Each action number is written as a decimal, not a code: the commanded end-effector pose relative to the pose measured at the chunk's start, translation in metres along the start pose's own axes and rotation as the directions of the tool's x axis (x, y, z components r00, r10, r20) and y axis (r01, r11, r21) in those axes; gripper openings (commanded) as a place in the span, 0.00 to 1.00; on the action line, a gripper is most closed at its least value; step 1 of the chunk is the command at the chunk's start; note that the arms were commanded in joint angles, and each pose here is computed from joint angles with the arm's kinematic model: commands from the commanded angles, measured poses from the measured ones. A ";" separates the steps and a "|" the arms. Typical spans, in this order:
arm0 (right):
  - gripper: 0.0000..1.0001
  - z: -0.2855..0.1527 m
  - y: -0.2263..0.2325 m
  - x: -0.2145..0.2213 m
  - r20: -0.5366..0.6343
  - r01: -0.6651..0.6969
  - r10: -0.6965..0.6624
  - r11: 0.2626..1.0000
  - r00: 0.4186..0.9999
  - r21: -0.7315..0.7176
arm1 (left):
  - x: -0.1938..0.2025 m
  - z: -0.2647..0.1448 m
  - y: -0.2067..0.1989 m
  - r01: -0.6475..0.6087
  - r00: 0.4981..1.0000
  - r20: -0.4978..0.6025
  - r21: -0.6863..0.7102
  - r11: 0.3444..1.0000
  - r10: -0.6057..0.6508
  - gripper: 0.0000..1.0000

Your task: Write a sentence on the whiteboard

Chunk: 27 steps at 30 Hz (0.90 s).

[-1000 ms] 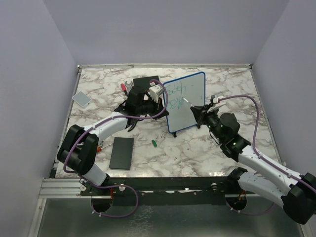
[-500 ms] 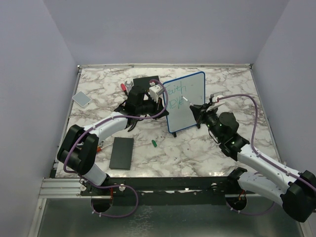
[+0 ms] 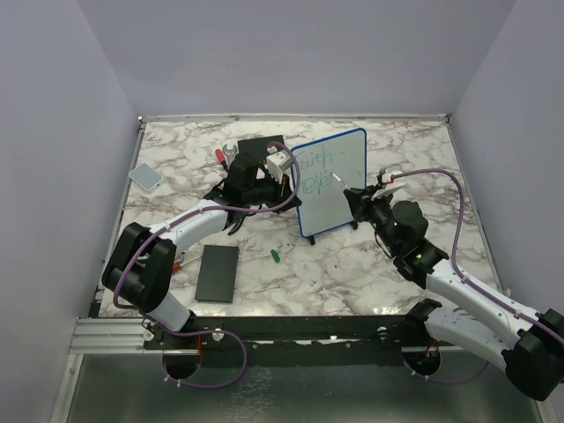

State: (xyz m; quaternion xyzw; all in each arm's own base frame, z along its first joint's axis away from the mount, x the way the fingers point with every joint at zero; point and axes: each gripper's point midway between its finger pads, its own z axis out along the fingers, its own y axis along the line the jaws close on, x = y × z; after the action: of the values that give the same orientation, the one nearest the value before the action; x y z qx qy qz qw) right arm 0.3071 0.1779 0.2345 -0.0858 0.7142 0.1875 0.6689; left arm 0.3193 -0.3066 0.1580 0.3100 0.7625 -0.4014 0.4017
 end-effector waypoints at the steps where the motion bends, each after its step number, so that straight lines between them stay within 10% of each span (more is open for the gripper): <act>1: 0.01 -0.003 -0.002 0.020 -0.068 -0.001 0.002 1.000 0.998 0.005 | 0.025 0.001 0.008 0.013 0.997 -0.082 -0.039 0.999 -0.016 0.00; 16: 0.01 -0.017 -0.005 0.074 -0.216 -0.052 0.053 0.999 0.975 0.013 | 0.024 0.001 0.008 0.014 0.997 -0.080 -0.038 0.999 -0.017 0.00; 27: 0.01 -0.006 -0.005 0.034 -0.110 -0.024 0.027 0.999 0.994 0.025 | 0.025 0.001 0.008 0.013 0.997 -0.081 -0.039 0.999 -0.016 0.00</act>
State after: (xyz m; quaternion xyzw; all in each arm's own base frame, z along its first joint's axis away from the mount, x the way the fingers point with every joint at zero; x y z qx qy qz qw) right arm 0.2938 0.1796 0.1890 -0.0808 0.7572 0.2027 0.6156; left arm 0.3200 -0.3063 0.1581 0.3090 0.7632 -0.4001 0.4023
